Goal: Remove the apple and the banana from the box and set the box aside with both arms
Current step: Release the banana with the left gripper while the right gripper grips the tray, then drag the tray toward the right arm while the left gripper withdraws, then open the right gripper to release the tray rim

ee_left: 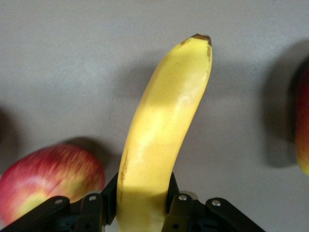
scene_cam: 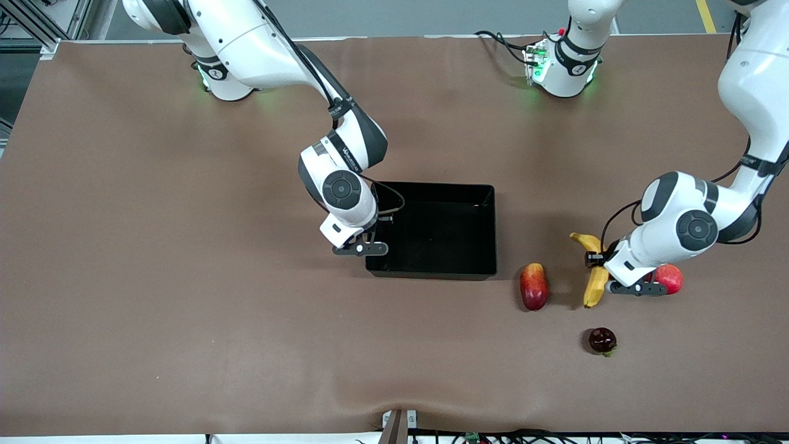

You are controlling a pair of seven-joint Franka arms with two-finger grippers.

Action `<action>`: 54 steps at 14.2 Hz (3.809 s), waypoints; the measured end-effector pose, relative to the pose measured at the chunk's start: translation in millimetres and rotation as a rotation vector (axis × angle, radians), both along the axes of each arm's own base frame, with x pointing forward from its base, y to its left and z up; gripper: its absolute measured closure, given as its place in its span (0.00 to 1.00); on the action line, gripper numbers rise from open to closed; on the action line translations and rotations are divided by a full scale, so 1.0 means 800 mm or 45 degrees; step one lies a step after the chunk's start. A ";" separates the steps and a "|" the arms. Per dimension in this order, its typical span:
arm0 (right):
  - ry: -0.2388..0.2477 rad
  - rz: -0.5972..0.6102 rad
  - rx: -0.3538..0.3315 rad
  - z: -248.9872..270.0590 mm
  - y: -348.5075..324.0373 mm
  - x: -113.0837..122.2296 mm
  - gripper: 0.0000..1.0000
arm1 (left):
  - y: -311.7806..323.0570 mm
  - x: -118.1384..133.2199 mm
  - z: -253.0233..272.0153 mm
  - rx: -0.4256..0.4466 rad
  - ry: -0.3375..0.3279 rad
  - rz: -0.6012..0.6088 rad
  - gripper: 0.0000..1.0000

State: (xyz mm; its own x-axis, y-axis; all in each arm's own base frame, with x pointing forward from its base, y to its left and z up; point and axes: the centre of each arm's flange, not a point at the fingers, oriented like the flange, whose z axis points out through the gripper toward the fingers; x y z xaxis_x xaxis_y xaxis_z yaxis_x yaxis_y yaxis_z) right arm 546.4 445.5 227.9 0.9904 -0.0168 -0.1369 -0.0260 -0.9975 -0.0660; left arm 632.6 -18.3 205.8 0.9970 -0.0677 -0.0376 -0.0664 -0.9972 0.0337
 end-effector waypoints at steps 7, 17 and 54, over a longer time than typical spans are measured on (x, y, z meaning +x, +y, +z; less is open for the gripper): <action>0.052 -0.088 0.066 0.003 0.001 0.001 0.97 | -0.073 0.016 -0.013 0.040 -0.023 -0.013 0.61; 0.060 -0.170 0.108 0.135 -0.108 0.067 0.96 | -0.050 0.034 -0.005 0.082 -0.067 0.004 0.37; -0.007 -0.015 0.121 0.006 -0.877 0.100 0.72 | -0.010 -0.129 0.561 0.102 -0.018 0.182 0.00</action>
